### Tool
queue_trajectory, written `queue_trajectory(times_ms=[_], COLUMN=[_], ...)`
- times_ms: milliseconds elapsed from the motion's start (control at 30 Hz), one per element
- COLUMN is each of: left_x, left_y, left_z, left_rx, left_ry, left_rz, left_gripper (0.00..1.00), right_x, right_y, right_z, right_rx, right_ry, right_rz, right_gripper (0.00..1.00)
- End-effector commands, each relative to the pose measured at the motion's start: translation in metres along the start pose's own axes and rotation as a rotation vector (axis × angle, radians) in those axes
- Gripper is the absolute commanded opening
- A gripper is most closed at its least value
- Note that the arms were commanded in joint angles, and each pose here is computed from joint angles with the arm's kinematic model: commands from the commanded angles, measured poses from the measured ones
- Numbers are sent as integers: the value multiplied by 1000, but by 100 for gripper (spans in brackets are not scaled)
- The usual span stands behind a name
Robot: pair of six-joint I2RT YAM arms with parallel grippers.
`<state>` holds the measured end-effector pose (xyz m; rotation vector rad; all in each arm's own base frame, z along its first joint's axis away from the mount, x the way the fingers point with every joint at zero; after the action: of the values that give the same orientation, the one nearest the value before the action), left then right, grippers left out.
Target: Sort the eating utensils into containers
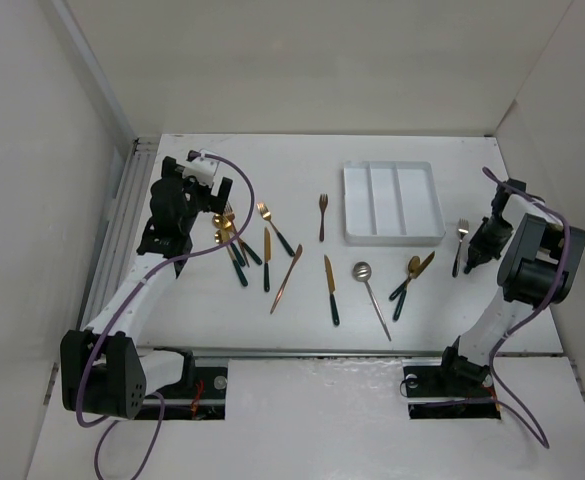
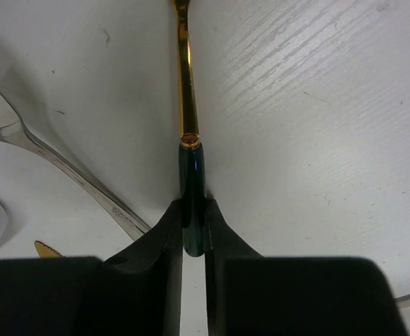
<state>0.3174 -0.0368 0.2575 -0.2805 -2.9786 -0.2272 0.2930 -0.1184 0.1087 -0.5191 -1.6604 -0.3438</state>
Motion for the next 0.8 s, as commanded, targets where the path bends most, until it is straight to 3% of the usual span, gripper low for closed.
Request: queue_trajectory(times_ms=[0, 67, 233, 333, 400, 500, 600, 767], left_x=[3, 3, 5, 5, 6, 4, 2, 3], left_y=[2, 2, 1, 1, -2, -8, -11, -11], left_z=[-10, -10, -10, -8, -5, -1, -4, -4], left_rx=[13, 13, 22, 32, 56, 86, 117, 118], left_ry=[-60, -60, -51, -42, -34, -17, -16, -4], left_rz=[-10, -10, -9, -7, 8, 53, 86, 87], left_gripper=[100, 100, 100, 100, 100, 100, 100, 100], right_x=[-4, -3, 30, 77, 115, 142, 144, 117], right_y=[-3, -6, -16, -14, 8, 65, 117, 156], right_z=[-11, -14, -28, -44, -52, -50, -42, -54], right_rx=[2, 1, -30, -55, 39, 265, 482, 559], right_ry=[-33, -46, -147, -299, -446, -550, -551, -502], right_rz=[44, 70, 166, 186, 172, 62, -51, -118], right_gripper=[10, 0, 0, 0, 0, 0, 0, 0])
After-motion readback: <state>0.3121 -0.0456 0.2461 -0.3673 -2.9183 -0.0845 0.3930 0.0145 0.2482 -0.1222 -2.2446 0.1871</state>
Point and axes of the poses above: each gripper's point midway between its finger pads, its own x axis back along the fingers, its own y axis along the line the jaws close on, z = x × y, the point moved 9 cm from there along x, back along the fingers, and after that the axes turned 10 degrees about x, right-handed, at the moved point
